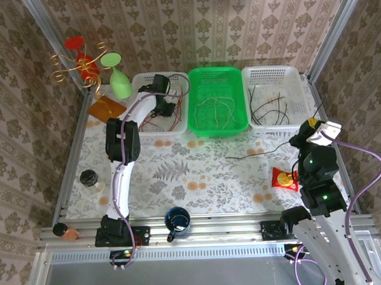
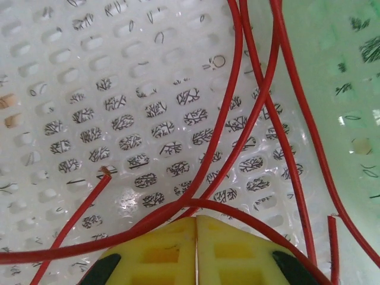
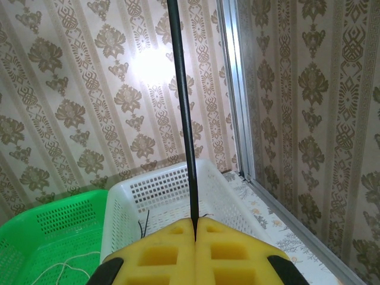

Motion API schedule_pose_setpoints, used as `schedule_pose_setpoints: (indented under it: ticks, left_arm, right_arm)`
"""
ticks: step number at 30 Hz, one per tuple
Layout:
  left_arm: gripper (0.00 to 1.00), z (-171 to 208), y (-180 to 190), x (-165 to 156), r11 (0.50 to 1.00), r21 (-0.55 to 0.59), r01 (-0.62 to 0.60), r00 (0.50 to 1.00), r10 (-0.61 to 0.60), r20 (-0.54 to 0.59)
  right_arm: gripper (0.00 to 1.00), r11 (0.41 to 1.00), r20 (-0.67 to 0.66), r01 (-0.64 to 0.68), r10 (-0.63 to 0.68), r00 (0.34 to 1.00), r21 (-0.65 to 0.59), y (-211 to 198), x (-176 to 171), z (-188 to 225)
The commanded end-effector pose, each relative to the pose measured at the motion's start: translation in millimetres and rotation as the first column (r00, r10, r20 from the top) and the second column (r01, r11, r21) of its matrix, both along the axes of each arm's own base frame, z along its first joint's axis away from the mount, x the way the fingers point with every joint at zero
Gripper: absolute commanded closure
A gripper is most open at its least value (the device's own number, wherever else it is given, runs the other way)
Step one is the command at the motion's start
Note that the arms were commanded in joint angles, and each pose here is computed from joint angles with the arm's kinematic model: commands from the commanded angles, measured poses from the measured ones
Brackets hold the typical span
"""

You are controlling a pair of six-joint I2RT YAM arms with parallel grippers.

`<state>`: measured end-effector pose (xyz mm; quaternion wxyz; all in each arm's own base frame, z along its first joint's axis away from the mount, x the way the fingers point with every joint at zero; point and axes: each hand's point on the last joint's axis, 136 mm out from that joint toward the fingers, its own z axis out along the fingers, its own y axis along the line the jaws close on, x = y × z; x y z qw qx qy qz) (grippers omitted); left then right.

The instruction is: Untangle the cables

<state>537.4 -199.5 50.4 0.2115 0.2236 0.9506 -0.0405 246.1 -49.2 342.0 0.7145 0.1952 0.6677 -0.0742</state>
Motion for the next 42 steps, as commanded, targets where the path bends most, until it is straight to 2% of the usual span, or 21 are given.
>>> schedule_pose_setpoints:
  ticks: [1, 8, 14, 17, 21, 31, 37, 42]
  left_arm:
    - [0.89, 60.7, -2.2, 3.1, 0.998, -0.065, -0.004, 0.996, 0.01, 0.086]
    - [0.61, 141.9, 13.9, -23.8, 0.999, -0.053, 0.011, 0.986, -0.002, 0.169]
    - [0.47, 163.2, 44.9, -69.9, 1.0, -0.024, -0.003, 0.989, 0.007, 0.146]
    - [0.45, 167.7, 50.2, -91.1, 0.999, -0.045, -0.01, 0.989, 0.017, 0.149]
    - [0.43, 176.5, 48.2, -117.0, 0.993, -0.117, -0.016, 0.985, 0.036, 0.171]
    - [0.36, 197.8, 18.0, -171.1, 0.953, -0.291, 0.088, 0.937, 0.02, 0.349]
    - [0.34, 195.5, 12.0, -190.1, 0.935, -0.341, 0.097, 0.924, 0.042, 0.379]
    - [0.33, 195.3, 13.9, -198.1, 0.927, -0.366, 0.083, 0.914, 0.075, 0.399]
  right_arm:
    - [1.0, 1.0, 0.057, -0.016, 0.015, 0.998, 0.005, 1.0, -5.2, 20.7]
    - [1.0, 1.0, 0.064, -0.026, 0.025, 0.998, 0.016, 2.5, -5.0, 23.3]
    - [1.0, 0.999, 0.062, -0.03, 0.029, 0.998, 0.019, 3.7, -1.6, 19.8]
    - [1.0, 0.998, 0.069, -0.048, 0.047, 0.997, 0.026, 7.1, 2.7, 22.3]
    - [1.0, 0.994, 0.112, -0.104, 0.1, 0.989, 0.03, 16.3, 7.4, 49.1]
    - [1.0, 0.969, 0.275, -0.243, 0.247, 0.929, -0.049, 47.5, 39.3, 159.0]
    - [1.0, 0.955, 0.344, -0.249, 0.29, 0.893, -0.159, 61.0, 63.7, 221.6]
    - [1.0, 0.936, 0.361, -0.167, 0.278, 0.89, -0.309, 64.2, 79.6, 273.8]
